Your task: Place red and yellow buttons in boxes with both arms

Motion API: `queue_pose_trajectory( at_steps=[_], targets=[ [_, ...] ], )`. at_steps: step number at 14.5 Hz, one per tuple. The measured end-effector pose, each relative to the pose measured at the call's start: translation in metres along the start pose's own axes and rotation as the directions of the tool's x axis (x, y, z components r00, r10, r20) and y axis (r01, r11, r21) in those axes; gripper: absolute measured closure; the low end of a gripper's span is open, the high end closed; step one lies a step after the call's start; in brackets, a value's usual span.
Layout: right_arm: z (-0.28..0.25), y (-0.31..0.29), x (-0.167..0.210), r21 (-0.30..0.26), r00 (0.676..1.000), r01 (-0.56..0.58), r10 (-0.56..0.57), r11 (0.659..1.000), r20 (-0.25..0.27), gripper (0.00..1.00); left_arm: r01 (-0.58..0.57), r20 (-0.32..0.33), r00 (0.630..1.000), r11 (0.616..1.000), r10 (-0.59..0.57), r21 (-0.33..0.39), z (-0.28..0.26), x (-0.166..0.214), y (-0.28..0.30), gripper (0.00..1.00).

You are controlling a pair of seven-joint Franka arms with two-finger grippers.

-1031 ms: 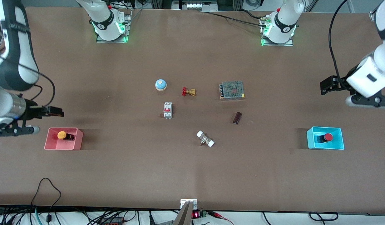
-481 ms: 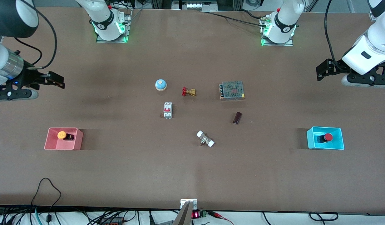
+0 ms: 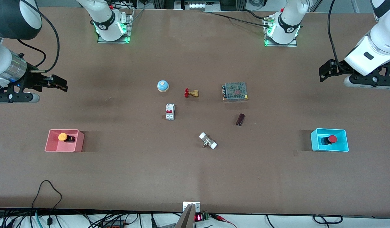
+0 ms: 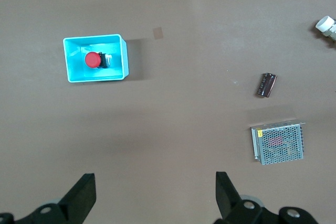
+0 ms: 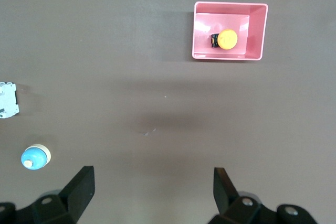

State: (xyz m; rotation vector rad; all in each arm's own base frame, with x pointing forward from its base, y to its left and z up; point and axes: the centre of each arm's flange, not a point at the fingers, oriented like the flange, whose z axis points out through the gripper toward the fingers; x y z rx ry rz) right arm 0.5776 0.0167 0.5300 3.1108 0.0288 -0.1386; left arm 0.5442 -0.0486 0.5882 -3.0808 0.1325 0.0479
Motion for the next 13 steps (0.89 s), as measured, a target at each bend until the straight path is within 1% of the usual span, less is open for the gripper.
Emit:
queue_pose_trajectory(
  at_steps=[13],
  targets=[
    [0.0032, 0.0033, 0.0063, 0.002, 1.0, -0.006, 0.006, 1.0, -0.001, 0.0, -0.005, -0.001, 1.0, 1.0, 0.005, 0.0, -0.0005, 0.0, 0.0024, 0.0]
  ],
)
